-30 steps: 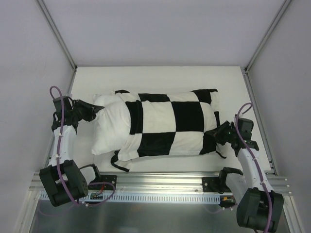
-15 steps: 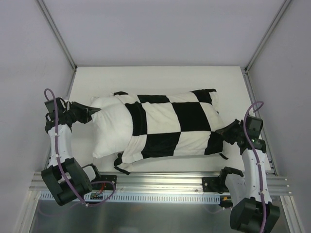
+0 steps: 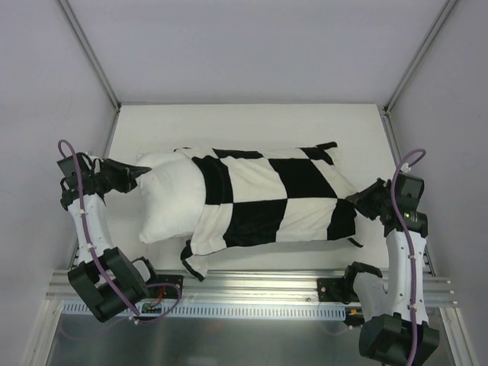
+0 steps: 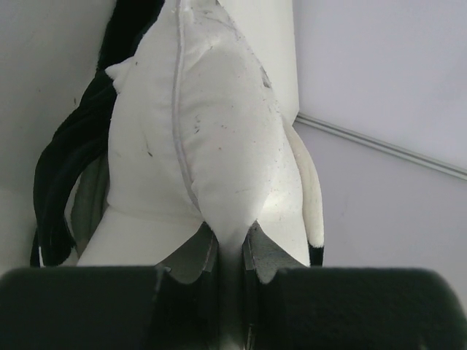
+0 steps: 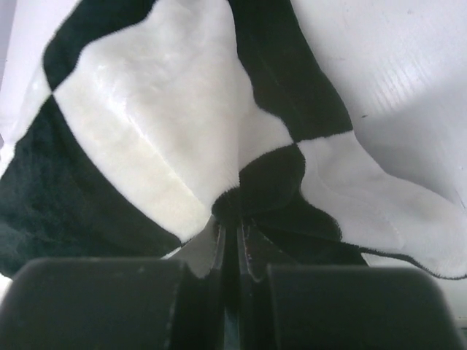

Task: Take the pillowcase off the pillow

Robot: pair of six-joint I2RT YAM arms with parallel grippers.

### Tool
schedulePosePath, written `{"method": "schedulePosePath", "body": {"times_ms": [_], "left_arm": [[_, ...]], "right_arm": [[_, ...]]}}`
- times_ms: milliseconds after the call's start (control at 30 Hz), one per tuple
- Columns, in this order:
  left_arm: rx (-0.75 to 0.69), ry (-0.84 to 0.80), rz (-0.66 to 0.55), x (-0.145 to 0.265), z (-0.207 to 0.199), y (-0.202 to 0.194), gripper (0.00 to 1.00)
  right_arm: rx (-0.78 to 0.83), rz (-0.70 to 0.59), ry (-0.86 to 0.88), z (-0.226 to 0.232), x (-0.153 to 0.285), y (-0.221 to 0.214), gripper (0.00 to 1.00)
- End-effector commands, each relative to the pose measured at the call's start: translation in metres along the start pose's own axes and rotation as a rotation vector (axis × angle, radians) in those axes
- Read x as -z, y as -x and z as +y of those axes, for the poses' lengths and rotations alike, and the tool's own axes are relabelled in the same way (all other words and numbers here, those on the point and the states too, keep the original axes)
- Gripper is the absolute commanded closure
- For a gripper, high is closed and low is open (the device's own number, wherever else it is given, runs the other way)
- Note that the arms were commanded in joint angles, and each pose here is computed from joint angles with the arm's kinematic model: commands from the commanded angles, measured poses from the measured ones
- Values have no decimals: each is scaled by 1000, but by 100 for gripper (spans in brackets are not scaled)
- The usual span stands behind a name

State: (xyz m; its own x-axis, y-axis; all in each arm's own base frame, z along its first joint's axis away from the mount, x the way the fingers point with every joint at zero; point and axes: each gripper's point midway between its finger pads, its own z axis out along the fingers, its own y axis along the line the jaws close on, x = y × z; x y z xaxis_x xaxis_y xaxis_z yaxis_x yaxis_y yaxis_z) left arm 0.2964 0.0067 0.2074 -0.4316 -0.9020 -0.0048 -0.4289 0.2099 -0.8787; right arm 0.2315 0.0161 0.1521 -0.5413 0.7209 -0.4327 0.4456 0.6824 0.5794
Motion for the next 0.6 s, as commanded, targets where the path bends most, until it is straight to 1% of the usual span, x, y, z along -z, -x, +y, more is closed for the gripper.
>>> {"method": "schedulePosePath", "body": {"times_ms": [0, 100, 133, 233, 267, 333, 367, 400, 500, 567], "left_arm": [[-163, -104, -272, 32, -52, 58, 100], [-161, -112, -286, 37, -55, 58, 100], [-163, -112, -294, 38, -55, 60, 100], [-157, -111, -301, 39, -54, 60, 100], [-154, -109, -299, 38, -53, 60, 100], [-141, -102, -295, 36, -48, 59, 100], [-138, -99, -291, 35, -46, 58, 100], [-134, -95, -290, 34, -44, 59, 100], [-140, -97, -296, 36, -45, 60, 100], [-139, -106, -310, 40, -50, 63, 100]], "right_arm": [[62, -311, -159, -15, 26, 76, 99], [92, -344, -191, -14, 38, 85, 99], [114, -372, -255, -24, 43, 91, 99], [128, -347, -354, -46, 39, 87, 99], [120, -300, -386, -60, 28, 75, 99], [90, -261, -398, -71, 12, 62, 99], [72, -217, -420, -86, -1, 46, 99], [58, -206, -428, -92, -7, 41, 99], [34, -218, -457, -101, -14, 41, 99], [16, -279, -469, -99, -4, 56, 99]]}}
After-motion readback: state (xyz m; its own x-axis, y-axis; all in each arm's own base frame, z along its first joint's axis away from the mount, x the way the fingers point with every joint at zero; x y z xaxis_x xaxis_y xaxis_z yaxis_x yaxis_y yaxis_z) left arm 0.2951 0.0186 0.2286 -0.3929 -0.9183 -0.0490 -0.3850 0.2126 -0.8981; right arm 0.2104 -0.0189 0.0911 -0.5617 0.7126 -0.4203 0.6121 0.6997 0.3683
